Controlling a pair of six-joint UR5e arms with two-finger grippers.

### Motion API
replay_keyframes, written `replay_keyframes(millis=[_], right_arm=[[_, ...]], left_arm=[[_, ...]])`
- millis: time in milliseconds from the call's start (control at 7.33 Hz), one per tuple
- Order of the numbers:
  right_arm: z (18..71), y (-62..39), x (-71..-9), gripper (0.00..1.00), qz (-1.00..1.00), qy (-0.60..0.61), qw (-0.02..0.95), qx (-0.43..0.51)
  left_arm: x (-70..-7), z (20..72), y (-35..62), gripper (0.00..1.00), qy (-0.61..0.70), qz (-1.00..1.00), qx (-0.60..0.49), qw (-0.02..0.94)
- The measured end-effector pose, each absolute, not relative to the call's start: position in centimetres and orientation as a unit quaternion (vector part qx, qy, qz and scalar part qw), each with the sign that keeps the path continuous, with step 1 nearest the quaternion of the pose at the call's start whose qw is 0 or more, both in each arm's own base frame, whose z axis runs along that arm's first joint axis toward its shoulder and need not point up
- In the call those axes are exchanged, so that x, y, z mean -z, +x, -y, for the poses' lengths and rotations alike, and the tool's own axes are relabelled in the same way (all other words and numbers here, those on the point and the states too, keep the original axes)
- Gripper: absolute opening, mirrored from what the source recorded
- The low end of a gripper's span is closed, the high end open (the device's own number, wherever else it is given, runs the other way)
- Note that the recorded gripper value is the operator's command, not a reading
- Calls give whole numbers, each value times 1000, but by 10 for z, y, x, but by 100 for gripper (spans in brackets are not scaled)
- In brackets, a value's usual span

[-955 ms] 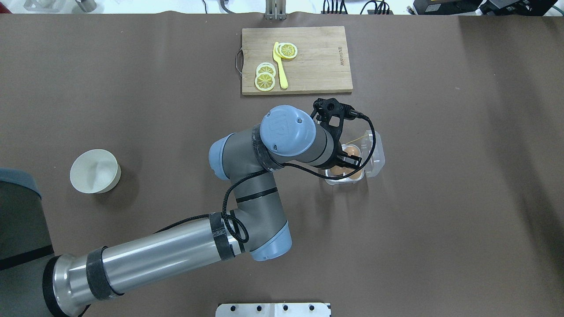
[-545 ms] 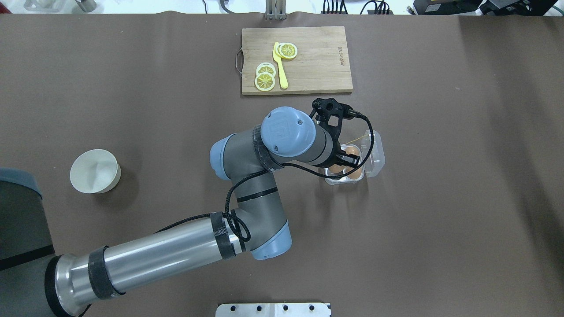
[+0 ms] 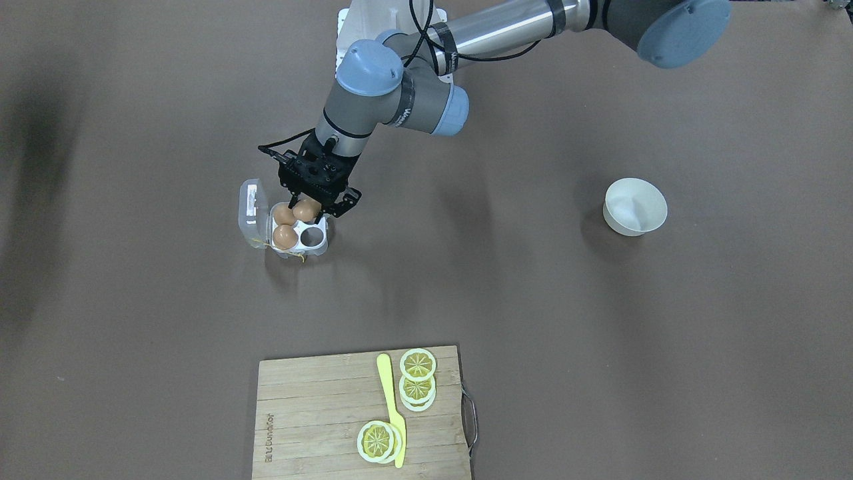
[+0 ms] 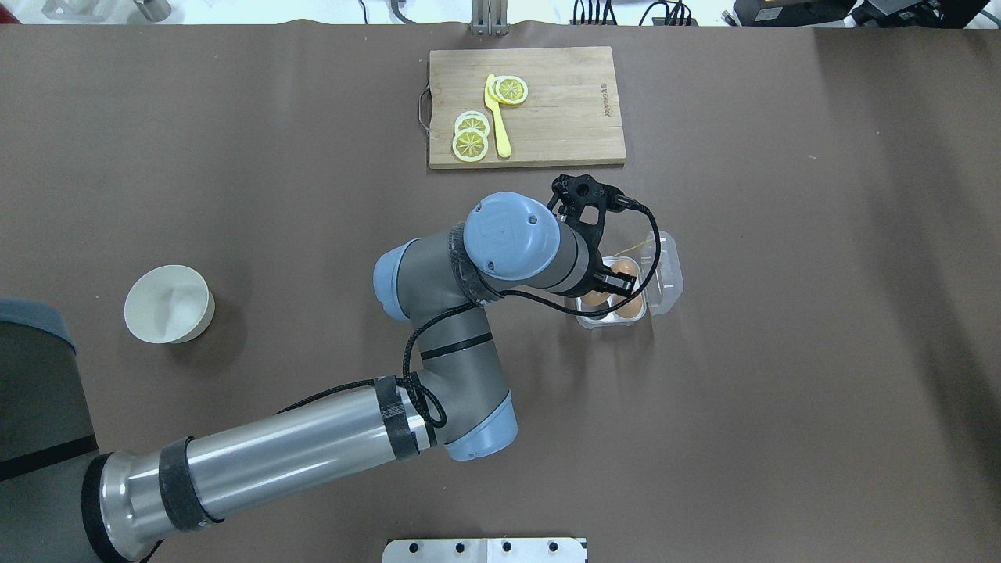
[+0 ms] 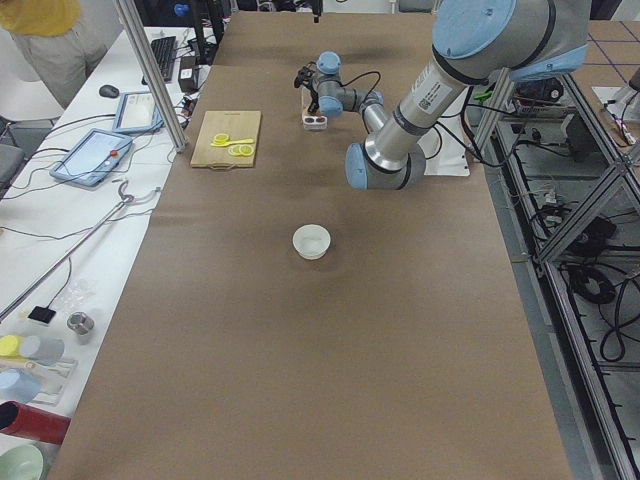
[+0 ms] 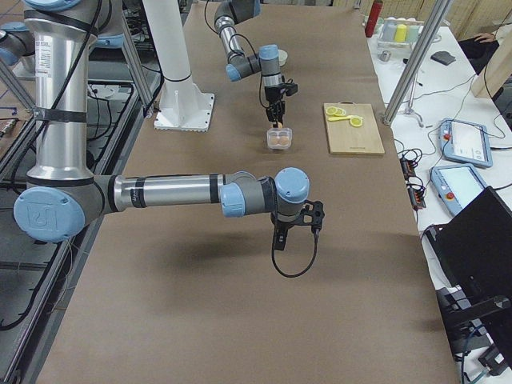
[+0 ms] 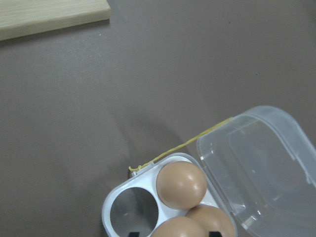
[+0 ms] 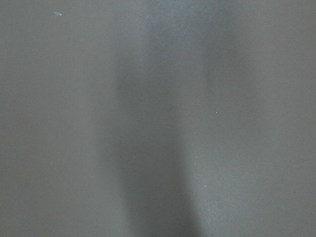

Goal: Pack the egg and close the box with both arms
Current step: 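Lower the egg into the empty slot and open the left gripper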

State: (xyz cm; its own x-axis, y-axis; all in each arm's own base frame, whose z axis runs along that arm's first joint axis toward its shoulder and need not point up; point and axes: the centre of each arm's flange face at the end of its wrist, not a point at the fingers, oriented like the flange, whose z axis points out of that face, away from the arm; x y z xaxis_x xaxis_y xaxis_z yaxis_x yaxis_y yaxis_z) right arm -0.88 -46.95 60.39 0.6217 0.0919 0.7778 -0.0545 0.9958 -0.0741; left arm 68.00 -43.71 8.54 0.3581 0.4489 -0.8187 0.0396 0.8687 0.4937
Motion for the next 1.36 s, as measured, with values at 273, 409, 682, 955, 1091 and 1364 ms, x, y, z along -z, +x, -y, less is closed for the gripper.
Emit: replay_keyframes(millis=[273,409,682,955,1091,1364], right_arm=[[470,-9,-605,100,432,-22,901,-41],[470,-9,-605,100,432,-22,901,-41],[470,-9,-606,100,431,-23,901,-41],[470,-9,-608,100,431,-25,901,-42],[470,-9,-608,100,431,-25,901,-42],[470,-10,-607,100,433,-25,900,-41]], left_arm=[[-86,436,681,63,221,-552,-129,794],[-86,436,681,66,221,-552,-129,794],[-86,436,681,95,221,-552,-129,794],[-85,436,680,97,223,-551,-132,793],[-81,436,676,97,225,-553,-133,791],[-75,448,644,97,210,-546,-149,797]])
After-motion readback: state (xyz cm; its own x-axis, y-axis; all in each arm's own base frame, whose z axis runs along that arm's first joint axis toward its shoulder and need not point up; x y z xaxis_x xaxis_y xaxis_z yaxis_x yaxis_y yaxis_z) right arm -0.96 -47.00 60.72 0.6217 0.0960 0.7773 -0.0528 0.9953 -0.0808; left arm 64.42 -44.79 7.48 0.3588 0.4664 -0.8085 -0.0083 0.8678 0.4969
